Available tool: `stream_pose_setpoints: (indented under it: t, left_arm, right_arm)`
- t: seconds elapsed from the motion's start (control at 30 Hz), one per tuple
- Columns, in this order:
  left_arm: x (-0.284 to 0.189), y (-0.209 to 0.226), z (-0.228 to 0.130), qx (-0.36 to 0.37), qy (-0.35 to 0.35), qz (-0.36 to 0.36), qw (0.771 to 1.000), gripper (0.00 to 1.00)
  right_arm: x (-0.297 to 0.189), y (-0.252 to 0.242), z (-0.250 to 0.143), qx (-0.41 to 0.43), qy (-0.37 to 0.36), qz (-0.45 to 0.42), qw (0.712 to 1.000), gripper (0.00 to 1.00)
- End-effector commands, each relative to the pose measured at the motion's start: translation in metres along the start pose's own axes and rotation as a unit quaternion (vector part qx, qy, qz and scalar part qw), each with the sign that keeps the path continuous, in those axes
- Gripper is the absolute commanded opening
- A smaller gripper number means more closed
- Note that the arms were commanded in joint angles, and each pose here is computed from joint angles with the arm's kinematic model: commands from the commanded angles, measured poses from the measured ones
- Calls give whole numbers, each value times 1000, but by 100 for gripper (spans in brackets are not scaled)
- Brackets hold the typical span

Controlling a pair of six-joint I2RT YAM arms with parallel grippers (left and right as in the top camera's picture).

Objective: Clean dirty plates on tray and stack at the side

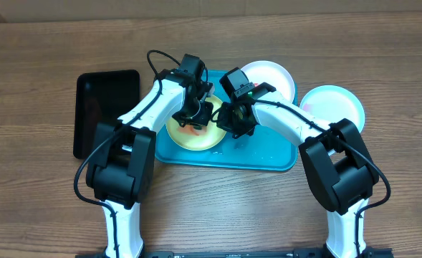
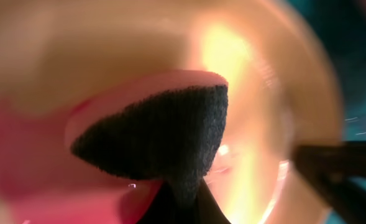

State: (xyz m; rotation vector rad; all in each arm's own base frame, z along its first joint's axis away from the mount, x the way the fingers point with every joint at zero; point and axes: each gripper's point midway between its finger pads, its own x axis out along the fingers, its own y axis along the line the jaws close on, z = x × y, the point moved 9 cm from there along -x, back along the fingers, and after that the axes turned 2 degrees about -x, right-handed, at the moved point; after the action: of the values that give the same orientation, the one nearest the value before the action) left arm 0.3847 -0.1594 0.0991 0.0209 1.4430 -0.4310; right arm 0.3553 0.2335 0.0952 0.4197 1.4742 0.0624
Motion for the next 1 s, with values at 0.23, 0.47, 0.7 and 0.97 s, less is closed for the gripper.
stream_pose_setpoints:
  t: [0.23,0.47,0.7,0.97]
  left_arm:
    - [-3,43,8,-149,-80,267,949,4]
    - [-2,41,-15,-128,0,269,955,4]
    - [6,9,-31,-3,95,69,993,4]
    - [8,-14,-17,53,48,-77,994,4]
  right_arm:
    - [-3,3,4,0,-11,3,1000,4]
    - [-3,3,4,0,-11,3,1000,4]
    - [-3,3,4,0,-11,3,1000,4]
    - [-3,3,3,1,-9,1,1000,4]
